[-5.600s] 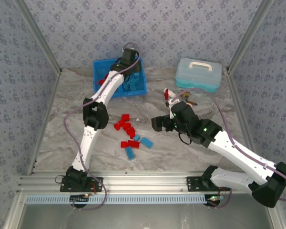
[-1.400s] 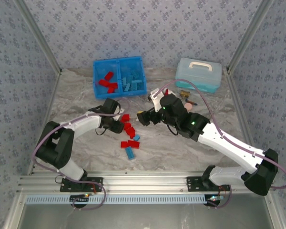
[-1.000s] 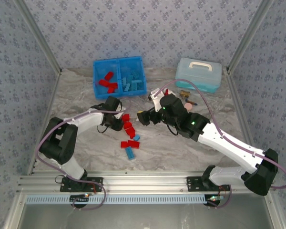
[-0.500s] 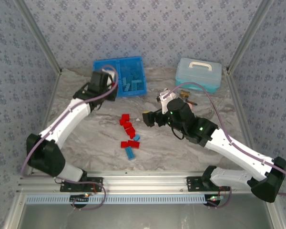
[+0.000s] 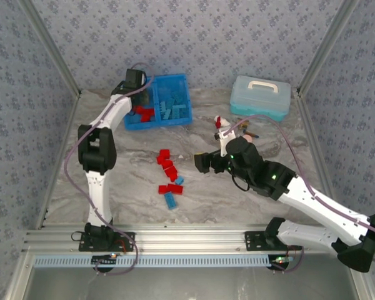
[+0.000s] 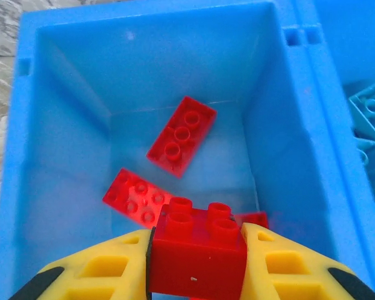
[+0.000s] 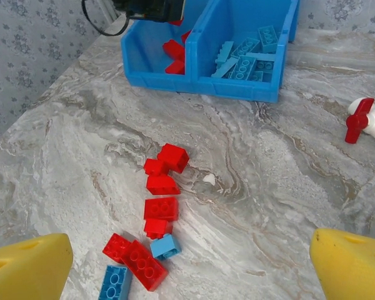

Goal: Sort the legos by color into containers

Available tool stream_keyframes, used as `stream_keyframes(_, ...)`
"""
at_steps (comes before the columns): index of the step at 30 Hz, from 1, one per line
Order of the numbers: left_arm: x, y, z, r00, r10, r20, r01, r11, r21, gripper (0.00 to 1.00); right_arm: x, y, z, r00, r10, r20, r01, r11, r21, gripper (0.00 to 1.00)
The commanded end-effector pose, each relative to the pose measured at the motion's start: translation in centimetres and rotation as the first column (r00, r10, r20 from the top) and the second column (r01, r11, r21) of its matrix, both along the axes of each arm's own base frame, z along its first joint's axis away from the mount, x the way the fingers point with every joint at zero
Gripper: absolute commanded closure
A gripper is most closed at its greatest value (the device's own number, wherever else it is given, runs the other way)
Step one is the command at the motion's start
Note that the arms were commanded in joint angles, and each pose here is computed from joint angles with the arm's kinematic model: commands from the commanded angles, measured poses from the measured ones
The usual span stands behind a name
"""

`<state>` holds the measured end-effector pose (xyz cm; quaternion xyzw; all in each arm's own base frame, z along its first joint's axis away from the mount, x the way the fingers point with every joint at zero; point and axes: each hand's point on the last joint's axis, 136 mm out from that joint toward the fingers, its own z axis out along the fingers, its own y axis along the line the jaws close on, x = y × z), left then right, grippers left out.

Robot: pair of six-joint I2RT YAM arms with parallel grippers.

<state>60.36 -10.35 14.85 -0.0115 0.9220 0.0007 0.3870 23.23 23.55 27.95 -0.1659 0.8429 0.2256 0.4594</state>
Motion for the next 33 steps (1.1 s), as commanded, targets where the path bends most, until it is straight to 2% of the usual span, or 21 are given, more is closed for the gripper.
stream_keyframes(1,1.3,-0.5,1.9,1.000,-0.008,0.006,0.008,0.998,-0.061,0.63,-0.3,-1.1,0.2,0.999,-0.040,-0.005,0.040,0.999,-0.002,0.00)
stream_keyframes(5,1.4,-1.0,3.3,1.000,-0.019,0.019,0.021,0.995,-0.093,0.48,-0.2,-1.2,0.7,0.999,-0.048,0.001,0.048,0.999,0.005,0.00)
stream_keyframes(10,-1.1,-1.5,8.2,0.996,-0.018,0.089,0.033,0.985,-0.167,0.47,0.1,-0.7,0.9,0.999,-0.042,0.011,0.042,0.999,-0.007,0.00)
stream_keyframes(13,-4.4,-2.0,12.2,0.989,-0.018,0.147,0.053,0.970,-0.237,0.47,0.5,-0.2,0.8,0.999,-0.035,0.015,0.035,0.999,-0.015,0.00)
stream_keyframes(17,-11.7,-3.8,13.6,0.976,-0.039,0.212,0.104,0.948,-0.302,0.45,1.0,0.6,0.5,1.000,-0.025,0.017,0.026,0.999,-0.022,0.00)
stream_keyframes(21,-18.7,-6.3,10.8,0.983,-0.087,0.164,0.135,0.941,-0.312,0.42,1.6,1.3,-0.2,1.000,-0.013,0.014,0.013,0.999,-0.031,0.00)
stream_keyframes(25,-23.8,-8.3,5.2,0.995,-0.085,0.051,0.096,0.945,-0.312,0.40,2.0,2.0,-1.2,1.000,0.004,-0.003,-0.004,0.999,-0.040,0.00)
stream_keyframes(28,-25.4,-9.0,1.0,0.997,-0.069,-0.036,0.054,0.948,-0.313,0.40,2.3,2.5,-1.7,1.000,0.012,-0.018,-0.013,0.999,-0.035,0.00)
stream_keyframes(33,-25.8,-9.8,-4.5,0.982,-0.068,-0.175,0.014,0.956,-0.294,0.40,2.2,2.4,-2.3,0.999,0.011,-0.036,-0.012,0.999,-0.045,0.00)
